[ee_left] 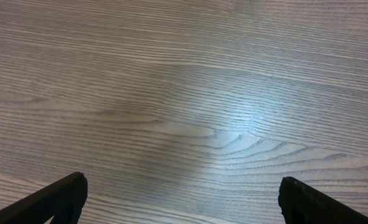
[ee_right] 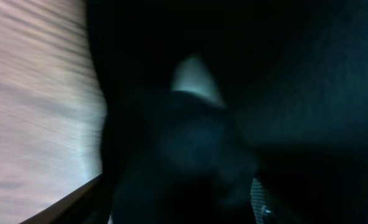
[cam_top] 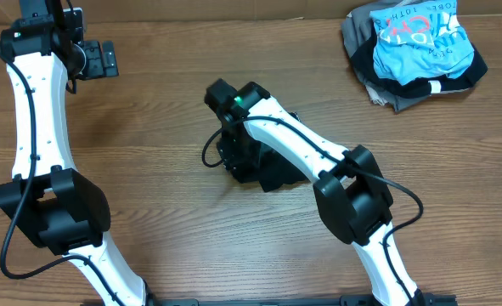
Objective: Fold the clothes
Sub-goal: 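Grasp the folded black bundle with the right gripper and lift it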
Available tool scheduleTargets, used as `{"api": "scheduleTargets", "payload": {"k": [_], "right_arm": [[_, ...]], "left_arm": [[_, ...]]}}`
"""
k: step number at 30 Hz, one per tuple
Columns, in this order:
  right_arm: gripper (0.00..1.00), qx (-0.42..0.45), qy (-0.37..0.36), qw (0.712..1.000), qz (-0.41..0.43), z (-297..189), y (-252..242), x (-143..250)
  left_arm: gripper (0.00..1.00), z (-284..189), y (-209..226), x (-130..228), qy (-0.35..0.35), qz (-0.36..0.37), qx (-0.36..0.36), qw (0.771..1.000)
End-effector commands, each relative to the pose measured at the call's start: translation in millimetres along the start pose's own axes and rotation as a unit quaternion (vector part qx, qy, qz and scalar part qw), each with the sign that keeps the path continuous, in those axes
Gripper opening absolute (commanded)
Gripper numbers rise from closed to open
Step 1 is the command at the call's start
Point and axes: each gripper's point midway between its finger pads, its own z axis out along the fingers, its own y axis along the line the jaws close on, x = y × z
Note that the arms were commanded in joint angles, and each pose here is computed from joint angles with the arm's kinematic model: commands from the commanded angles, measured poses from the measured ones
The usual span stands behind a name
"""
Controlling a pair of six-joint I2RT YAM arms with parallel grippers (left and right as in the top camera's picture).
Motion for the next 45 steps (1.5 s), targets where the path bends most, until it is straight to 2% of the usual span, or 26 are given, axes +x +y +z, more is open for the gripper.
{"api": "scheduleTargets", "payload": {"k": [1, 7, 11, 16, 24, 32, 34, 38, 45], "right_arm": [[0.74, 0.008, 0.012, 1.0, 0.02, 12.6, -20.3, 1.7], [0.75, -0.018, 0.003, 0.999, 0.04, 15.1, -30.7, -9.0], [0.75, 0.012, 0.01, 0.998, 0.062, 19.9, -60.2, -7.7], [0.75, 0.006, 0.043, 0.994, 0.104, 26.4, -98.1, 4.1], [0.75, -0.032, 0.041, 0.993, 0.104, 7.7, -100.5, -1.0], [0.77, -0.05, -0.008, 0.991, 0.121, -23.4, -90.1, -27.5], [0.8, -0.053, -0.022, 0.99, 0.132, -23.6, -89.6, -35.2], [0.81, -0.036, -0.048, 0.987, 0.151, -18.3, -93.6, -47.7], [0.8, 0.006, -0.042, 0.985, 0.168, 1.2, -99.0, -38.7]], "left_arm": [[1.0, -2.0, -2.9, -3.0, -0.003, -0.004, 0.002, 1.0], [1.0, -2.0, -4.2, -2.8, -0.002, -0.005, 0.006, 1.0], [1.0, -2.1, -6.9, -2.1, -0.001, -0.004, 0.014, 1.0], [1.0, -2.1, -7.2, -2.0, -0.001, -0.004, 0.015, 1.0], [1.0, -1.9, -7.5, -2.1, -0.001, -0.004, 0.015, 1.0], [1.0, 1.4, -11.9, -1.3, 0.002, -0.005, 0.029, 1.0], [1.0, 5.1, -13.4, -0.1, 0.006, -0.004, 0.032, 0.999], [1.0, 15.8, -17.9, 4.6, 0.019, -0.005, 0.045, 0.999], [1.0, 26.0, -19.1, 13.2, 0.039, -0.005, 0.046, 0.998]]}}
